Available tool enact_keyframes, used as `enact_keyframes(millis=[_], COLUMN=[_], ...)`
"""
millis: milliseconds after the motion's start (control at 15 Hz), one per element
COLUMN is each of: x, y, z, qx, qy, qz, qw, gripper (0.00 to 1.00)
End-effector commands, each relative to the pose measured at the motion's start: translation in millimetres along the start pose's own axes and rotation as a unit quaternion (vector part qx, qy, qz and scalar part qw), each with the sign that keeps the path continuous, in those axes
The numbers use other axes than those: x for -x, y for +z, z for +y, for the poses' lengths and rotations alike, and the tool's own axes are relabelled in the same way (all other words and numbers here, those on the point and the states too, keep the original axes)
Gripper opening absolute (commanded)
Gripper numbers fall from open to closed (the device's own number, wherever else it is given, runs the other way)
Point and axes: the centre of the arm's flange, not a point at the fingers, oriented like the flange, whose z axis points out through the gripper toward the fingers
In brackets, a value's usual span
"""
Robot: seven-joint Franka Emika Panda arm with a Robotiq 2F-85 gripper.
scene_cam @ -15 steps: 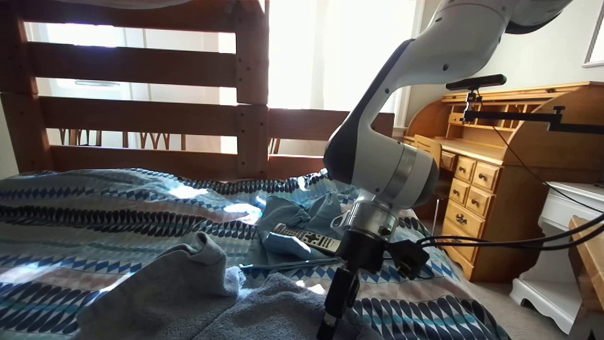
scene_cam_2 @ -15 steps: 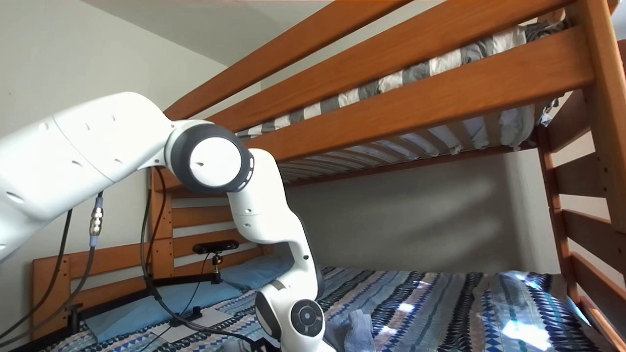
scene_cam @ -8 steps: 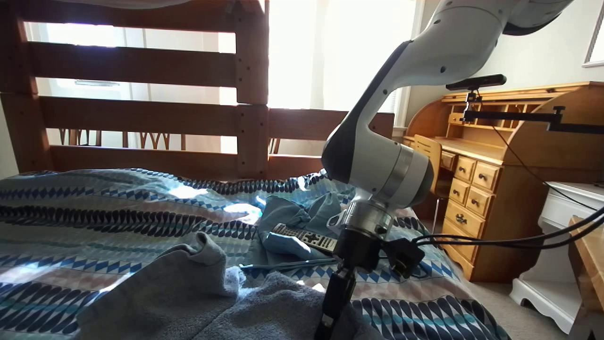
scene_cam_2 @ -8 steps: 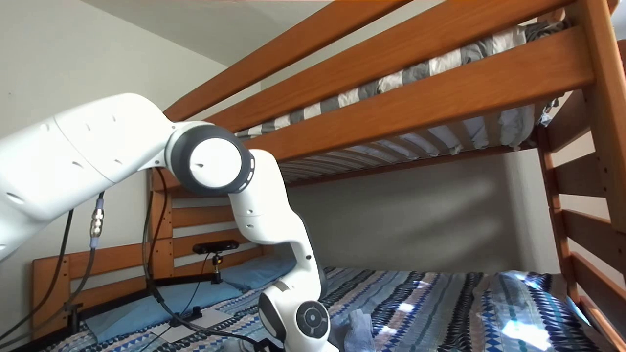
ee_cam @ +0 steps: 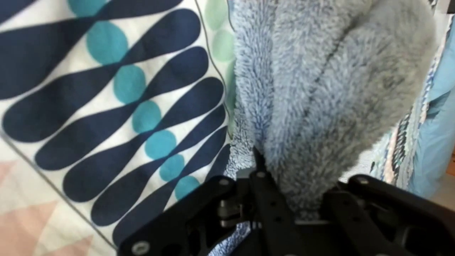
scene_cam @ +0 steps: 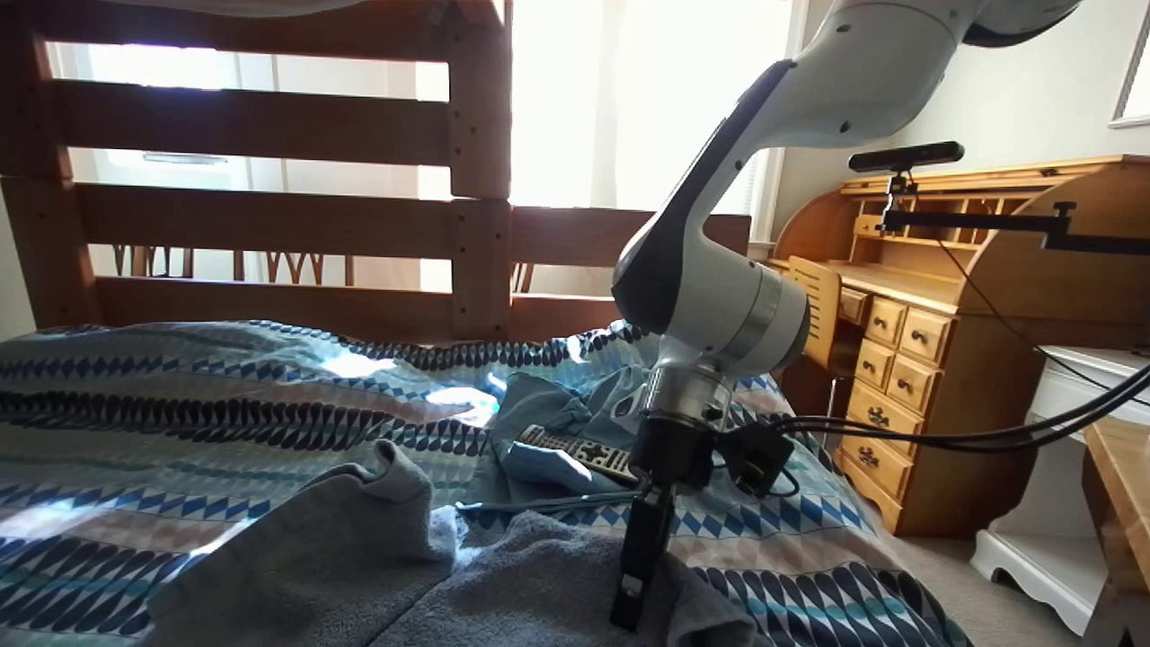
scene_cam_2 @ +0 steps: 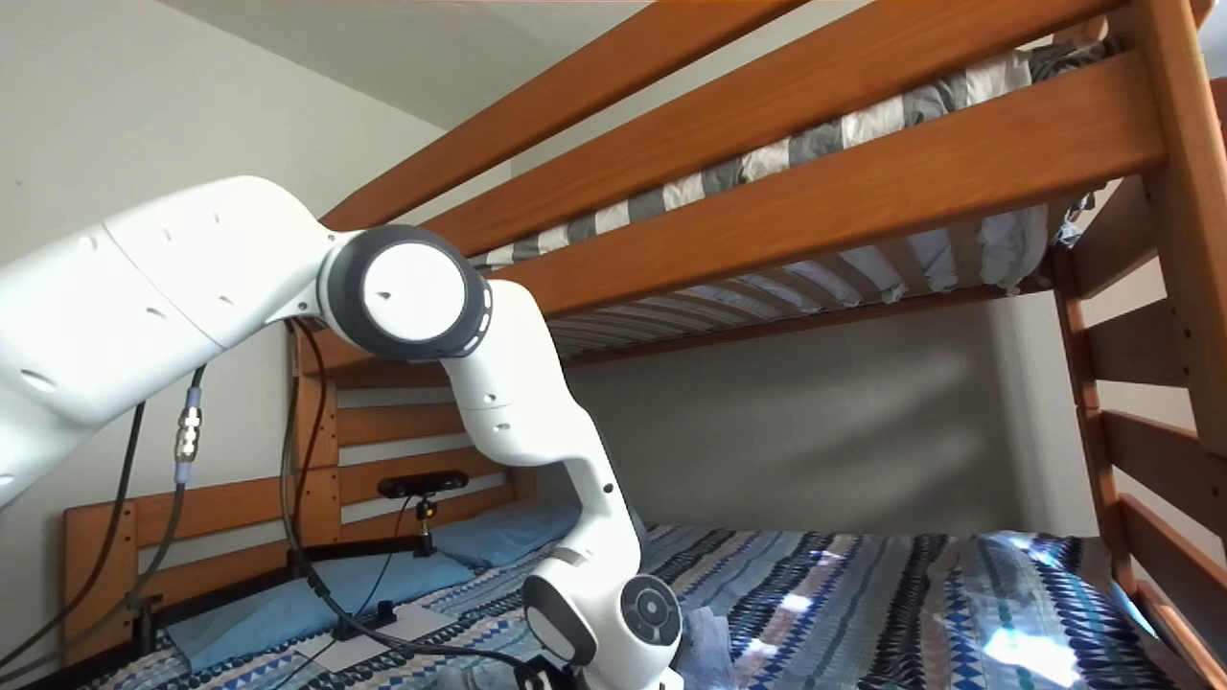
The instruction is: Partially unfold the towel
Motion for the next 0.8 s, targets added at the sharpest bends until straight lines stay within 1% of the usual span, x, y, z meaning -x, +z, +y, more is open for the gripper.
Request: enact_keyframes(millis=[0,267,400,467,533,733], x=[-31.4,-62.7,-79.1,-86.8,-93.9,-114.0], y=[-40.2,-73.5,-85.3,-90.4,-95.2,-105.1], z=[-15.9,-36.3,-45.5,-47.9,-49.3,-46.3], qx=[0.073,0.156,0.194,0.210,0.226,0.252], qy=[0.003,0.010,0.015,0.017,0.020,0.028], qz=[-0.064,-0.097,-0.111,-0.123,-0.126,-0.151], qw=[0.9953,0.9830,0.9745,0.9697,0.9658,0.9555], gripper=[0.04,0.04,0.04,0.04,0.04,0.04])
